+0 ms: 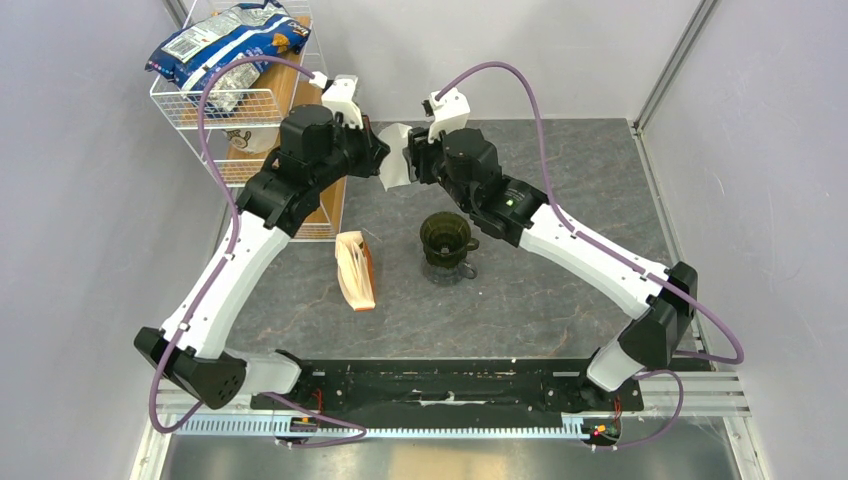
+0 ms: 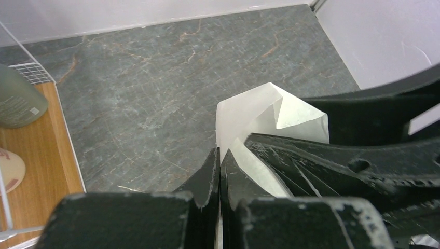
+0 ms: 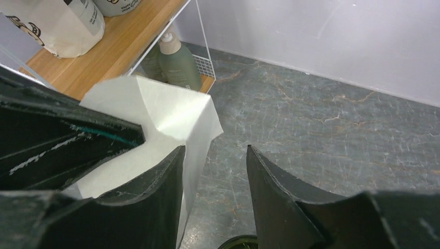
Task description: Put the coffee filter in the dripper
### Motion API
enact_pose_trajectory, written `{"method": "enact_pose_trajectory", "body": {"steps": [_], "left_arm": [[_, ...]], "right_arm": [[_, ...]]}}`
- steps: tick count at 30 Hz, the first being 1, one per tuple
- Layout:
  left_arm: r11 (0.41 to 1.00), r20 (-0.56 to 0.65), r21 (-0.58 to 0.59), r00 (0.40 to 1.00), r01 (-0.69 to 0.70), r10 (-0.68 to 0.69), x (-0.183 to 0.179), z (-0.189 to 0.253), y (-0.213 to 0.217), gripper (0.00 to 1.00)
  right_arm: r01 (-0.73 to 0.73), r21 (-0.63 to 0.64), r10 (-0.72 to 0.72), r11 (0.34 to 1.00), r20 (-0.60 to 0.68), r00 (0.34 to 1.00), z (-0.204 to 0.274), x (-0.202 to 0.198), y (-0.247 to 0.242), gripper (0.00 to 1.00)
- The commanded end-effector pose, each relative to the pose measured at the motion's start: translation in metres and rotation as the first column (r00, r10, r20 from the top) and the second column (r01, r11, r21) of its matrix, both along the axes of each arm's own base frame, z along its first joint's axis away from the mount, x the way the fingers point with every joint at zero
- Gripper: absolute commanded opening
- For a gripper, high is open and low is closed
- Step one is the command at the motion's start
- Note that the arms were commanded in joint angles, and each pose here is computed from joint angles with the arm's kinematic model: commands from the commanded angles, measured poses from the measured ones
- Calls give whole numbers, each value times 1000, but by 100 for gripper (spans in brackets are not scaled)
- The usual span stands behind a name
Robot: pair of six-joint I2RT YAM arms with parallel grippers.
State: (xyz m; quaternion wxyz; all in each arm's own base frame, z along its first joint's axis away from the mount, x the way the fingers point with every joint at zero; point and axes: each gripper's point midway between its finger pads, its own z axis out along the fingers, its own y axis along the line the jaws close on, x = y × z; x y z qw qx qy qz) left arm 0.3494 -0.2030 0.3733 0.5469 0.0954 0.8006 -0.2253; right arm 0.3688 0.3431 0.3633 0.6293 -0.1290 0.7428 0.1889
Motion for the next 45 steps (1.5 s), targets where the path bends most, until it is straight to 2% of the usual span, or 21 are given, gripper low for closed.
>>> {"method": "enact_pose_trajectory", "body": {"steps": [1, 4, 9, 13, 20, 22, 24, 26, 28, 31, 36, 39, 45], "left_arm": [[998, 38, -39, 998, 46, -45, -13, 17, -5, 2], [998, 41, -41, 998, 44, -43, -15, 20, -4, 2], [999, 22, -19, 999, 38, -37, -18, 15, -1, 2], [999, 8, 3, 999, 51, -51, -20, 5, -1, 2], [997, -9, 54, 999, 54, -53, -18, -8, 0, 2], [996, -14, 66, 998, 60, -60, -19, -11, -2, 2], [995, -18, 71, 998, 64, -63, -19, -12, -3, 2], [995, -21, 77, 998, 64, -62, -20, -14, -3, 2], [994, -25, 83, 998, 65, -63, -21, -16, -3, 2], [993, -30, 105, 998, 62, -59, -20, -20, 0, 2], [989, -37, 128, 997, 76, -71, -20, -26, -1, 2], [987, -49, 132, 995, 92, -87, -20, -30, -5, 2], [984, -46, 146, 994, 100, -95, -19, -31, -8, 2]], "right_arm": [[-34, 33, 31, 999, 74, 997, 25, 4, 8, 55], [-25, 5, 24, 1000, 76, 997, 20, 8, 7, 55], [-7, -27, 9, 1000, 73, 997, 15, 12, -3, 62], [-47, -25, 49, 999, 80, 996, 19, 9, -3, 61], [-98, -63, 105, 993, 126, 986, 32, 5, 1, 77], [-110, -73, 119, 991, 134, 984, 33, 5, 2, 78], [-116, -107, 131, 988, 155, 979, 35, 4, 1, 76], [-123, -118, 141, 985, 161, 977, 35, 3, 0, 68], [-127, -119, 146, 985, 165, 976, 36, 1, -1, 64], [-124, -130, 145, 984, 174, 974, 37, 0, -4, 64], [-111, -145, 138, 983, 190, 972, 39, 2, -10, 74], [-133, -161, 164, 978, 197, 967, 39, 2, -9, 69], [-177, -190, 213, 966, 187, 959, 34, -2, -8, 43]]}}
